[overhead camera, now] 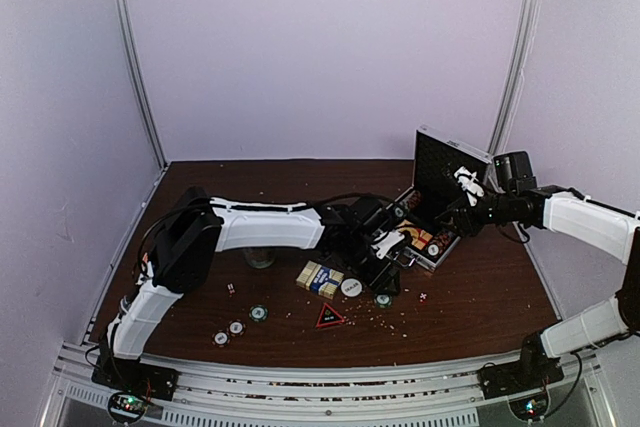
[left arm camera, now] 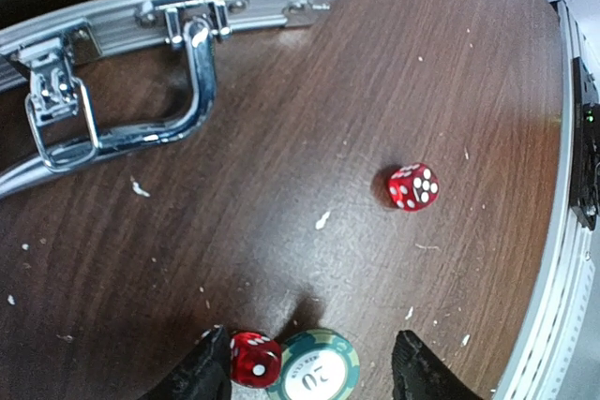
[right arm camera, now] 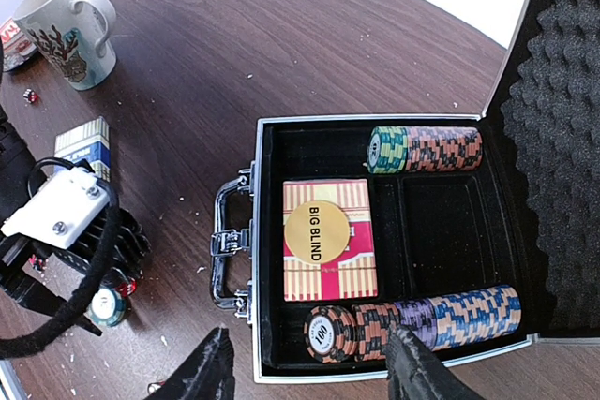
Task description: Pack up texas hold em set
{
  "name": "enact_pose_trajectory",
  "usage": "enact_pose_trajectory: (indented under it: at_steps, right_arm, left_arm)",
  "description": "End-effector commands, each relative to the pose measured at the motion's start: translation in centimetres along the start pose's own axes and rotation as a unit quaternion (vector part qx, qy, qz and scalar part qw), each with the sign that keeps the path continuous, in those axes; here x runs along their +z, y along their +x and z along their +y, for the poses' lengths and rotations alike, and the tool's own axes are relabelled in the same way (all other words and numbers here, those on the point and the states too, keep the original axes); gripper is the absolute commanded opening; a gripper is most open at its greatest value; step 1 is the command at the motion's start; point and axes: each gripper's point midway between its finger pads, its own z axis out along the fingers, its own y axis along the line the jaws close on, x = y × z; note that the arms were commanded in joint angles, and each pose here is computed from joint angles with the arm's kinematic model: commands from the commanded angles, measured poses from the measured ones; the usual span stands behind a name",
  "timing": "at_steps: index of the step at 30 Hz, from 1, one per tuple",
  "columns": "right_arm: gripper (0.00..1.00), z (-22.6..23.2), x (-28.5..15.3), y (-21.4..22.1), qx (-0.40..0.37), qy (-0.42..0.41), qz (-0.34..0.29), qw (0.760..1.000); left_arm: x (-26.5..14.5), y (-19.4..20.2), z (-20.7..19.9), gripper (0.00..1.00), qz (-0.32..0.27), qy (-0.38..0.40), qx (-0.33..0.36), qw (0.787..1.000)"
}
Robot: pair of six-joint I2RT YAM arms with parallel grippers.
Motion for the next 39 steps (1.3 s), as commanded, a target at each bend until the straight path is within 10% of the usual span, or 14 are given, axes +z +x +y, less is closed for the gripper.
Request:
enact_pose_trajectory:
  at_steps: [1,8,21,29,39]
  right_arm:
    - [0.56,0.0,-0.5,-0.4,-0.012,0.011,-0.009,1.000]
    - [0.56,-0.2,-2.3,-4.5,0.035,0.010,-0.056,0.998]
    - [0.86,-1.1,-16.3,-23.8,0.174,0.031,-0.211,0.961]
    - [0.88,-1.6,-19.5,-28.2,0.220,0.026,-0.251,0.943]
    - [0.85,-0.7,-18.7,-29.4,0.246,-0.052,-0.253,0.934]
  left_arm:
    - [0.8,0.9,-0.6,0.59,0.009,0.018,0.007,1.000]
    - [0.4,0.9,-0.9,0.57,0.008,0.010,0.012,1.000]
    - [-7.4,-5.4,5.4,0.72,-0.093,-0.180,-0.013,0.979]
    - [-10.6,-12.7,14.8,0.71,-0.203,-0.228,-0.080,0.949]
    - [-6.6,-12.2,17.4,0.70,-0.199,-0.217,-0.071,0.953]
